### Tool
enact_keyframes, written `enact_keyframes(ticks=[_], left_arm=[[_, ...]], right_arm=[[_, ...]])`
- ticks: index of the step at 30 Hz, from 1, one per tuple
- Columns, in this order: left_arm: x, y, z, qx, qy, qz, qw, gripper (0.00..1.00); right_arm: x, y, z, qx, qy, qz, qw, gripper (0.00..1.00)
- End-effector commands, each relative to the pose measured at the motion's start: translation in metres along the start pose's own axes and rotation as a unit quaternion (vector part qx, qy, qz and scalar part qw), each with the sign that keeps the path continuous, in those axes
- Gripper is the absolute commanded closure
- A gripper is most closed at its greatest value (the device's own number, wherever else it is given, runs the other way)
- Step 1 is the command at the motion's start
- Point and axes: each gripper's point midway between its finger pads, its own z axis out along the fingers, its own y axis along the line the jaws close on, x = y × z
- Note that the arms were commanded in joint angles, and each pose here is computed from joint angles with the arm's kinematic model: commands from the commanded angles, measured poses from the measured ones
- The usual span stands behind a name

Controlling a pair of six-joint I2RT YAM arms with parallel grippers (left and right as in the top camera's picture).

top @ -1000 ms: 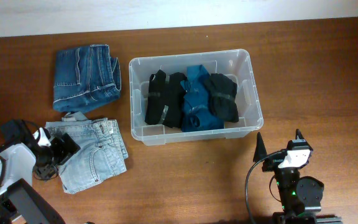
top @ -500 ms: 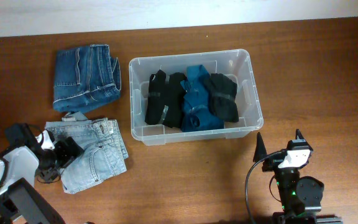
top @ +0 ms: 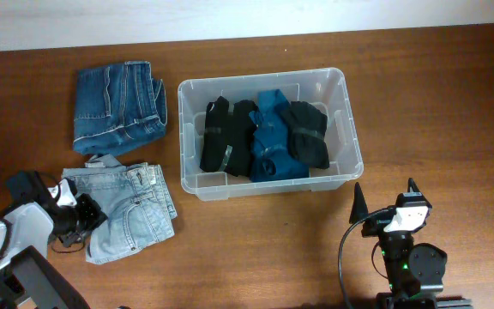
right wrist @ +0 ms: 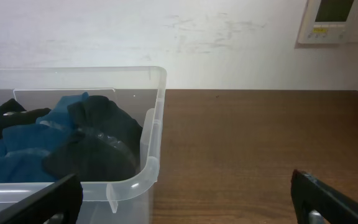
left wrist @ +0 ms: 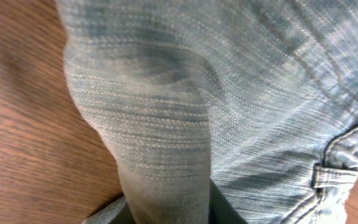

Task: Pack container

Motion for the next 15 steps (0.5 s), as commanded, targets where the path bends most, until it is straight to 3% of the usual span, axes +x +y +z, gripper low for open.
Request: enact_keyframes(ticks=[1, 8, 15], left_arm=[[0.001, 0.001, 0.001, 0.000, 0.002, 0.000, 1.000, 0.99], [-0.021, -0.024, -0.028, 0.044, -0.016, 0.007, 0.999, 0.99], [-0.055, -0.072, -0.105, 0.121, -0.073, 0.035, 0.989, 0.99]], right_arm=[[0.002, -0.002, 0.000, 0.005, 0.001, -0.002, 1.000, 0.02], [0.002, -0.002, 0.000, 0.005, 0.001, -0.002, 1.000, 0.02], [0.002, -0.002, 0.000, 0.005, 0.001, -0.001, 1.000, 0.02]])
